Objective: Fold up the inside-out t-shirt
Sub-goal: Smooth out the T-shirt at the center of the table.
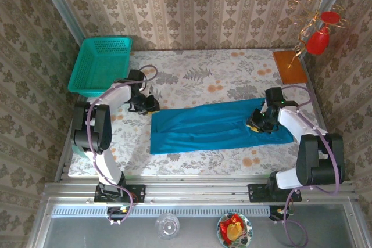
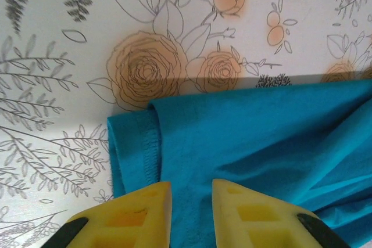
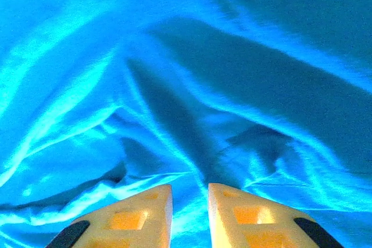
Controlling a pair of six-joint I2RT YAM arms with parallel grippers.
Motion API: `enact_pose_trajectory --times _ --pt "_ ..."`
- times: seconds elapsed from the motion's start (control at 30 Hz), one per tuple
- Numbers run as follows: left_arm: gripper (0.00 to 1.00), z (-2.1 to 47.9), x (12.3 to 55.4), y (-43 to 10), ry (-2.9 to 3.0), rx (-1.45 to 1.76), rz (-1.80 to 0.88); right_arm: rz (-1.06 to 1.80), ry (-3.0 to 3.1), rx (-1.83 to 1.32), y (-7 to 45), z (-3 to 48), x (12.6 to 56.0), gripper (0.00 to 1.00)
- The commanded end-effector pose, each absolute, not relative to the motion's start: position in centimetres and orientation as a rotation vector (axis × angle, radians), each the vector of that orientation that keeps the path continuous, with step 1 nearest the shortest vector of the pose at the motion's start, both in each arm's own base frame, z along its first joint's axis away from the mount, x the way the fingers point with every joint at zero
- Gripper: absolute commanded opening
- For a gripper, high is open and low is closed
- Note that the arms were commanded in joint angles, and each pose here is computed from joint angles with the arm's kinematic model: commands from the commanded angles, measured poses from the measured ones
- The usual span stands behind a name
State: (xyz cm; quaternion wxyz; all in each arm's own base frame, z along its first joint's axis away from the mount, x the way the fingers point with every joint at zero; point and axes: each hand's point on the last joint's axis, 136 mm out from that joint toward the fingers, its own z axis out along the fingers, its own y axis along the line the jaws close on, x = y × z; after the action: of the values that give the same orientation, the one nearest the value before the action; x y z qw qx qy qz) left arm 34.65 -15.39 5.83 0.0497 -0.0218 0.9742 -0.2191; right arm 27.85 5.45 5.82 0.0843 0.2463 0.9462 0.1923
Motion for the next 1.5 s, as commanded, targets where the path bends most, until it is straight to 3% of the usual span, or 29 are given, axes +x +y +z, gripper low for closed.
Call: enact_pose_trajectory --times 0.0,0.43,0.8,1.1,1.47 --pt "0.26 4.1 33.8 -15.9 3.016 -0.09 -0.709 0.683 2.806 0.662 7.7 7.8 27.8 0.25" --pt "0.25 2.6 34.2 -15.8 3.036 -0.098 -0.67 0.678 2.934 0.552 12.1 5.0 27.0 0.27" --pt "0.0 5.0 35.0 -16.1 2.956 -0.112 -0.715 0.652 2.978 0.569 12.7 1.9 27.0 0.26" --pt "0.0 6.4 36.2 -13.7 2.929 -0.159 -0.619 0.522 3.01 0.629 11.3 0.3 26.1 0.26" --pt "0.0 4.4 39.1 -12.7 2.963 -0.186 -0.553 0.504 3.023 0.636 11.0 -0.3 25.4 0.26"
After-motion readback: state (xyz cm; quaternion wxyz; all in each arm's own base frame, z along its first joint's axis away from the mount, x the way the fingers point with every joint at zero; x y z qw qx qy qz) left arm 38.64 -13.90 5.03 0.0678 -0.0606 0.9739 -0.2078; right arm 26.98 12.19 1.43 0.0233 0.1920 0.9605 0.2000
